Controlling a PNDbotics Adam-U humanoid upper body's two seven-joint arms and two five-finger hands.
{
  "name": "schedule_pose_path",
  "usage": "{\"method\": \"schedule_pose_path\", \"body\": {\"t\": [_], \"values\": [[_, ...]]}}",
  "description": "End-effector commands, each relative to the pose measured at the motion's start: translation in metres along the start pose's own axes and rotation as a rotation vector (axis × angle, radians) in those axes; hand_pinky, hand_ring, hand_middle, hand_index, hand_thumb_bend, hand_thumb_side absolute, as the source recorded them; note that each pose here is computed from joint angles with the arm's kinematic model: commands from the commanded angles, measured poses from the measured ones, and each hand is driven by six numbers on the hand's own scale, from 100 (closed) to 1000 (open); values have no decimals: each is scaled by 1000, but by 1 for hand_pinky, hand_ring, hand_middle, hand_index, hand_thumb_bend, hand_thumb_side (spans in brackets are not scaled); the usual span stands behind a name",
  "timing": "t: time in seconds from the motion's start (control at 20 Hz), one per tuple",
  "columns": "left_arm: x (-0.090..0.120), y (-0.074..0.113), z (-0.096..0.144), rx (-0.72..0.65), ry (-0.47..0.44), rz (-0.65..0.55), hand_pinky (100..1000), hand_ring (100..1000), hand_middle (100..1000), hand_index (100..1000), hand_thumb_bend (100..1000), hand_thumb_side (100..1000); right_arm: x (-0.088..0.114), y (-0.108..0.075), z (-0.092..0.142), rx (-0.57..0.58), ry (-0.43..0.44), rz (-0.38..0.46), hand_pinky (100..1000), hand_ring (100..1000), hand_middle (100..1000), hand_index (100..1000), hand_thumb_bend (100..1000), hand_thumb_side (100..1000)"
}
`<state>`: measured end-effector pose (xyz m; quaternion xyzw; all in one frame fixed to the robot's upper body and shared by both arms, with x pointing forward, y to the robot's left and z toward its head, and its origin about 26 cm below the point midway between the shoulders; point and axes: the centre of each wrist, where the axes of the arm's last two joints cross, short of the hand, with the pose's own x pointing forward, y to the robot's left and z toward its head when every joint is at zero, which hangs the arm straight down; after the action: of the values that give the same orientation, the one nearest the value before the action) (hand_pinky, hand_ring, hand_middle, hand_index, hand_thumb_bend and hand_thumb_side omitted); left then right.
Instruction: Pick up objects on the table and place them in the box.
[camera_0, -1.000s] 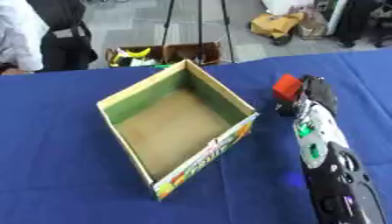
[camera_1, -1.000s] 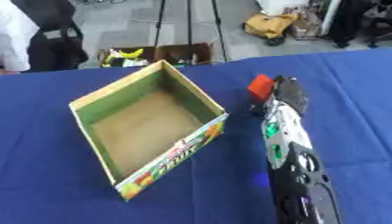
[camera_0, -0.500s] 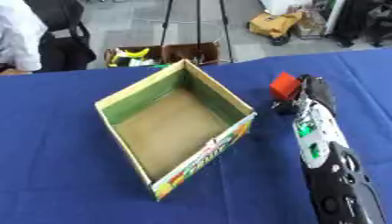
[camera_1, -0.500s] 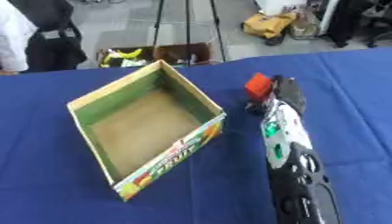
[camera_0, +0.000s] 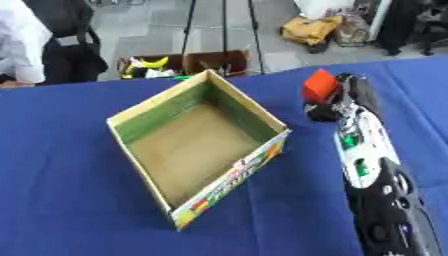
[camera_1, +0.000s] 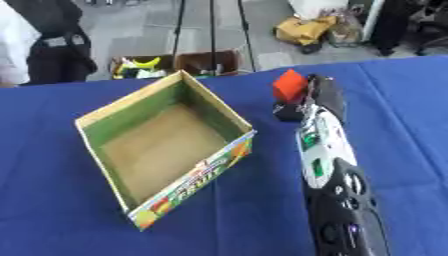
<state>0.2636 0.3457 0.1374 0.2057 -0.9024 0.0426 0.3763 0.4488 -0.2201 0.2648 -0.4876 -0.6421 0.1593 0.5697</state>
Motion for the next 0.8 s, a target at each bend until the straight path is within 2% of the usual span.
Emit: {"method": "schedule_pose_path", "body": {"t": [0.05,0.3,0.8], "values": [[7,4,-6,-9,-28,-20,434,580,656,915,504,913,19,-23,2,-54,-76,-45,184,408,353,486,249,226],[7,5,-6,-10,-28,-21,434,581,656,915,502,912,33,-35,8,-49,-154,-92,169,396,339,478,253,262],[8,5,-7,-11,-28,-23,434,581,656,915,499,910,76,-61,34,-56,-415,-209,148,375,311,465,231,328]]}}
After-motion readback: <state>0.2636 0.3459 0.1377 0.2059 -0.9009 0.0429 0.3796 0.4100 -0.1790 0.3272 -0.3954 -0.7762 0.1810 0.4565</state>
